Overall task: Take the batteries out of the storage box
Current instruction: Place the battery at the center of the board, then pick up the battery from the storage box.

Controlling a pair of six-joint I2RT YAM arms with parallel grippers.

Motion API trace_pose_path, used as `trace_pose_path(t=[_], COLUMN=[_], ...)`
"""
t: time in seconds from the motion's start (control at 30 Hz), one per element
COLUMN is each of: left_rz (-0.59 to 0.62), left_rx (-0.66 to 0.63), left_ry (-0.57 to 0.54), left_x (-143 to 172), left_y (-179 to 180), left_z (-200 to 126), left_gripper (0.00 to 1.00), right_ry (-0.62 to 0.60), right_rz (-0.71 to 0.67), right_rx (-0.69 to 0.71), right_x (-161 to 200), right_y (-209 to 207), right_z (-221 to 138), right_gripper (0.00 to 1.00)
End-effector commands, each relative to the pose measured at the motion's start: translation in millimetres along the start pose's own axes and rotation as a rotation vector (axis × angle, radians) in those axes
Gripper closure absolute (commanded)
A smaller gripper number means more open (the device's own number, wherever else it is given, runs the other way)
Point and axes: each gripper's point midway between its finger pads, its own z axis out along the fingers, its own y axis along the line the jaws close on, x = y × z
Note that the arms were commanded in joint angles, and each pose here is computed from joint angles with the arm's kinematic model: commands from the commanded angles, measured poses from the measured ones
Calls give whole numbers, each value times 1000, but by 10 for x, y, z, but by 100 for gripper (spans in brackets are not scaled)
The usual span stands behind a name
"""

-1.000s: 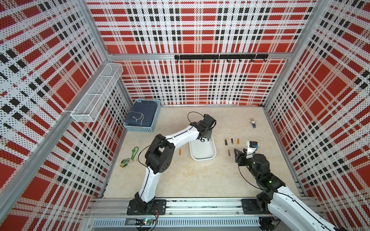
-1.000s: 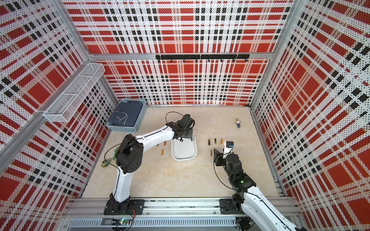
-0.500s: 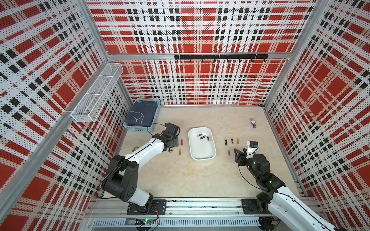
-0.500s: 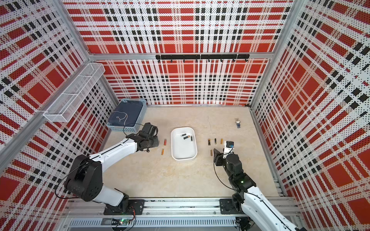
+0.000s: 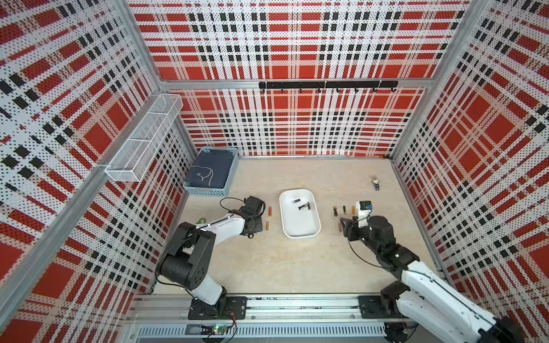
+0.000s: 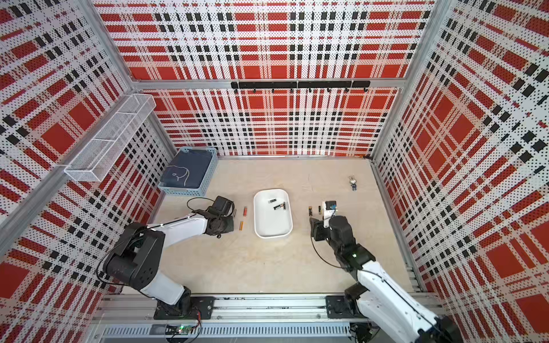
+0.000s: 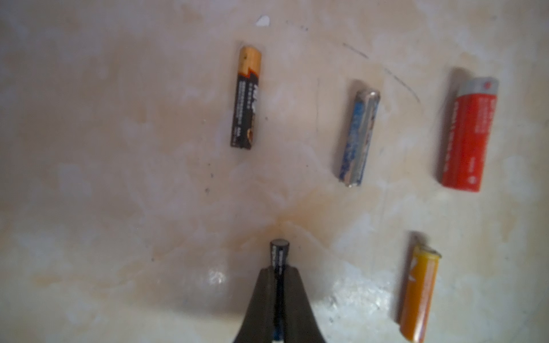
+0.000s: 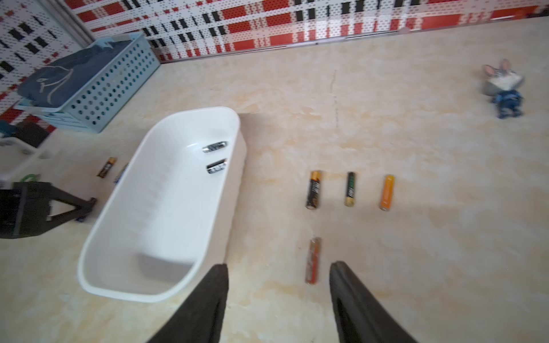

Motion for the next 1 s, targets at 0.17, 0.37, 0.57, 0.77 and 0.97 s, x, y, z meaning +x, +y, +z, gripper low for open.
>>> trace_pose_path(t=[0.17, 0.37, 0.57, 0.77, 0.97], left_rz=[52, 59, 69, 56, 34], left_rx=[-10, 0, 8, 29, 29], left_ry=[10, -11, -58, -121, -184], left_x=[15, -22, -165, -302, -408], left_y=[-143, -205, -263, -280, -246], left_z=[87, 9, -185, -415, -588], left_gripper=[98, 82, 69, 66, 66], right_ry=[346, 501, 589, 634, 622], right_rz=[-175, -73, 66, 132, 213], right_rx=[4, 107, 163, 222, 254], right_x=[-176, -15, 212, 451, 502], right_y=[835, 947, 1023, 942, 856], right_z=[560, 1126, 1515, 1799, 1983], right_gripper=[42, 45, 41, 39, 30])
